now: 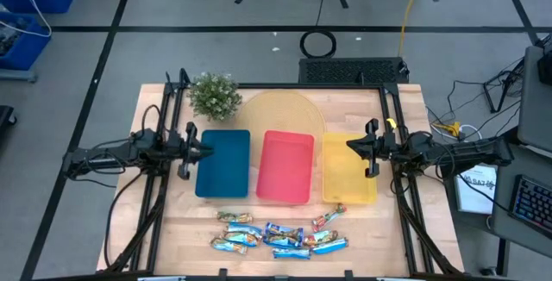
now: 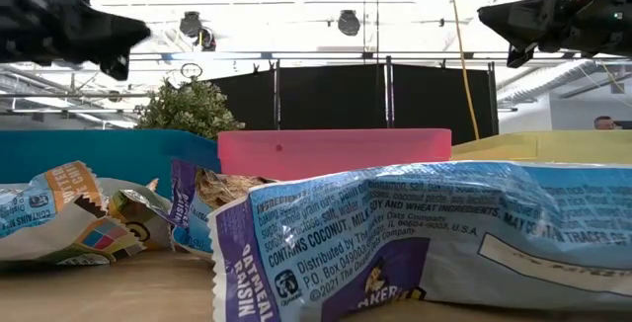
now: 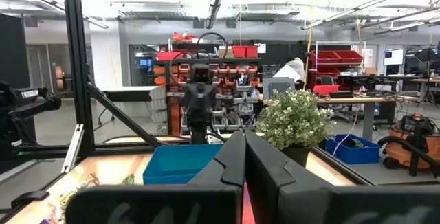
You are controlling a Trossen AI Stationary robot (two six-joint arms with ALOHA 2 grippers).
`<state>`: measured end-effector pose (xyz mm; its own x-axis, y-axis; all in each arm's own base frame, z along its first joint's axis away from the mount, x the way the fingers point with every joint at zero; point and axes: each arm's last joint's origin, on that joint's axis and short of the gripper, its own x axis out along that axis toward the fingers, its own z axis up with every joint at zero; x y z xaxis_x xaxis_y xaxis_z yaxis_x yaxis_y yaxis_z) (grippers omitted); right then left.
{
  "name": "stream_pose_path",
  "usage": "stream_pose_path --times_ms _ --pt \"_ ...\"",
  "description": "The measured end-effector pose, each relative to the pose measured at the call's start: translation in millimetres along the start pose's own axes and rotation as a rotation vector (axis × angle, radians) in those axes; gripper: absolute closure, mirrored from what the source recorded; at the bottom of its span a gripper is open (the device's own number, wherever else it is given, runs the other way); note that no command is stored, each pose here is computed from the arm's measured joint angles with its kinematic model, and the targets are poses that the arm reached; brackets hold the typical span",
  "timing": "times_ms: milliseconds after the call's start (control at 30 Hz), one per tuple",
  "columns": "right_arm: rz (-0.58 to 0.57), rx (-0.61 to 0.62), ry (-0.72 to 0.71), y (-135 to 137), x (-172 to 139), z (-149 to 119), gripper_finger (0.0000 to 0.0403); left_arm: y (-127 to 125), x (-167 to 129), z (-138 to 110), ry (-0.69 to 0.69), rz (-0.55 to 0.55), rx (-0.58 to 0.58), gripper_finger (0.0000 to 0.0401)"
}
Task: Pick and place Granola Bars by type
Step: Put the orange granola bar into the blue bin
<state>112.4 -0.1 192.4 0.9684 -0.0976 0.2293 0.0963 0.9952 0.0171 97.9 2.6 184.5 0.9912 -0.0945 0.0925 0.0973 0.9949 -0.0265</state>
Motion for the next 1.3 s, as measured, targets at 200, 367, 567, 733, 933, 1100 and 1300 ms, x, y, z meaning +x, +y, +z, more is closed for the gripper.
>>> stream_pose_path --times_ms 200,367,567,733,933,1100,1300 --pt "0.000 -0.003 0.004 0 0 0 0.0403 -13 13 27 0.101 -0.119 0.000 0.0338" --pt "0.000 -0.007 0.022 0 1 -2 0.0403 -31 37 50 0.270 -0.150 0.013 0.0338" --pt "0.001 -0.035 0.039 0 2 -4 0.0403 -63 68 69 0.496 -0.117 0.004 0.0338" --pt "0.002 -0.067 0.040 0 3 -5 0.0403 -91 76 83 0.663 0.012 -0.097 0.0338" --pt "0.002 -0.113 0.040 0 3 -5 0.0403 -116 84 71 0.801 0.168 -0.273 0.0338" --pt "0.003 -0.115 0.056 0 3 -6 0.0403 -143 93 45 0.959 0.099 -0.375 0.0338" --pt "0.003 -0.106 0.057 0 3 -6 0.0403 -176 97 15 1.050 0.083 -0.448 0.0338"
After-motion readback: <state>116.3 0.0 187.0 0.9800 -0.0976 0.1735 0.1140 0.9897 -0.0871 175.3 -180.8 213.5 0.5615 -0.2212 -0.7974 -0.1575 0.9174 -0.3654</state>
